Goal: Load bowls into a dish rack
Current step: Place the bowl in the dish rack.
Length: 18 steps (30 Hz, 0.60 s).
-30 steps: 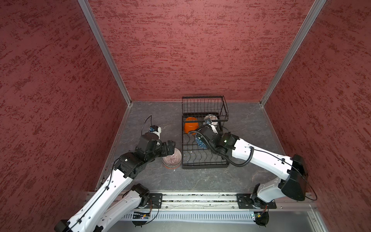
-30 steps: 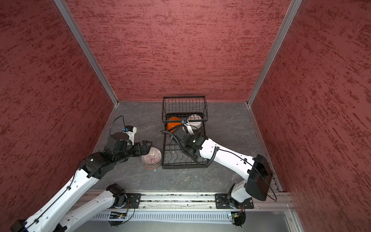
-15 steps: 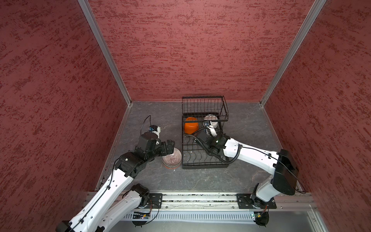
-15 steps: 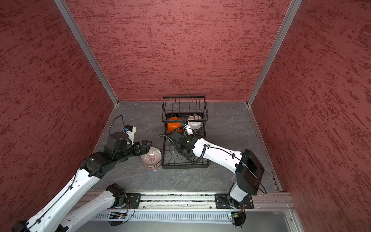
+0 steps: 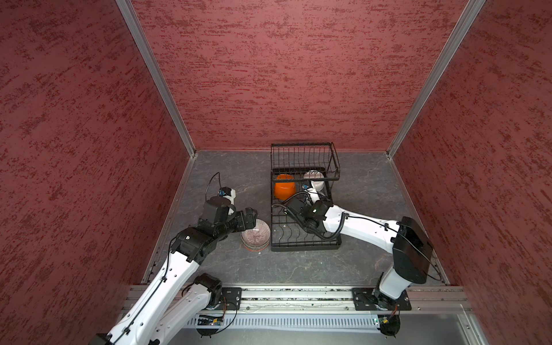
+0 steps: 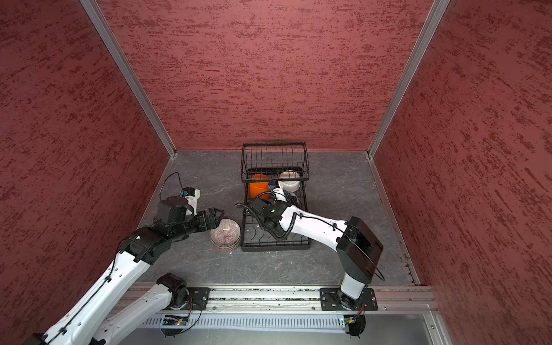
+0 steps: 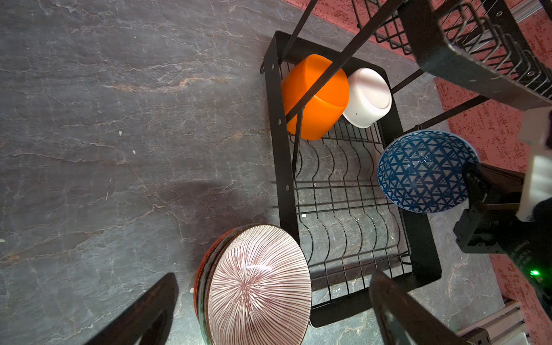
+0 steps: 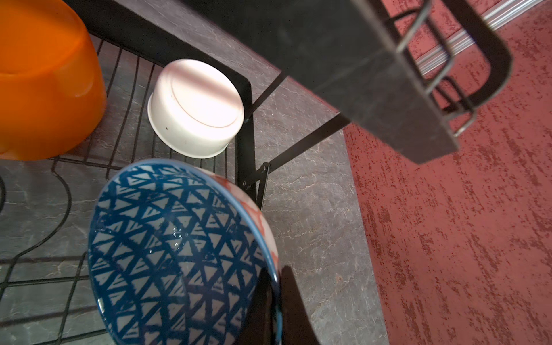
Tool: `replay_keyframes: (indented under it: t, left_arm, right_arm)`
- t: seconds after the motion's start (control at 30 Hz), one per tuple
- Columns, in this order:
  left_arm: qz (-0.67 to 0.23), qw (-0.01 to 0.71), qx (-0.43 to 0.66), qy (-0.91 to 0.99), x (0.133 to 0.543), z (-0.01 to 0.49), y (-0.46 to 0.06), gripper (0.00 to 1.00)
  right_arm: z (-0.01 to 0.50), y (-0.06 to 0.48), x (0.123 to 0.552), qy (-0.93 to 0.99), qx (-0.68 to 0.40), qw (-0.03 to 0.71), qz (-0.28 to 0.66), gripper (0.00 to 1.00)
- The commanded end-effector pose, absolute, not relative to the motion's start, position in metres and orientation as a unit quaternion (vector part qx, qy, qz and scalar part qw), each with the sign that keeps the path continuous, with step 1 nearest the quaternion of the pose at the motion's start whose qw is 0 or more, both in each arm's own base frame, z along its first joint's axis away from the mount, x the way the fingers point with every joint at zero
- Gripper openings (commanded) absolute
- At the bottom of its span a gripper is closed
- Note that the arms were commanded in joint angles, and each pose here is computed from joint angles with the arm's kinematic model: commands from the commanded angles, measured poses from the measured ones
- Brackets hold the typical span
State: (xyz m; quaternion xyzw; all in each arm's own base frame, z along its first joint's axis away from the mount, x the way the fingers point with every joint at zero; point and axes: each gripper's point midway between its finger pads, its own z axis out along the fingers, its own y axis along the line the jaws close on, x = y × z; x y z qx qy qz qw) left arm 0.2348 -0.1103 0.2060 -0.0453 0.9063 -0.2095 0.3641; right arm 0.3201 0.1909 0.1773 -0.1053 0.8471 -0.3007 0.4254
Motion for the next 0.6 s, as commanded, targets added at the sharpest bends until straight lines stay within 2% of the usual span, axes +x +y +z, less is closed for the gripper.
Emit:
replay_keyframes:
  t: [0.0, 0.57]
  left_arm:
    - [-0.218, 0.373, -0.036, 0.901, 0.236, 0.211, -0.111, 1.0]
    - [-0.221, 0.371, -0.037, 0.901, 0.241, 0.208, -0.109, 1.0]
  right_arm:
    - [0.19, 0.18, 0.324, 0.824, -0.074, 0.455, -0.33, 0.0]
    - [0.169, 0.171, 0.329, 0.809, -0.047, 0.455, -0.368, 0.0]
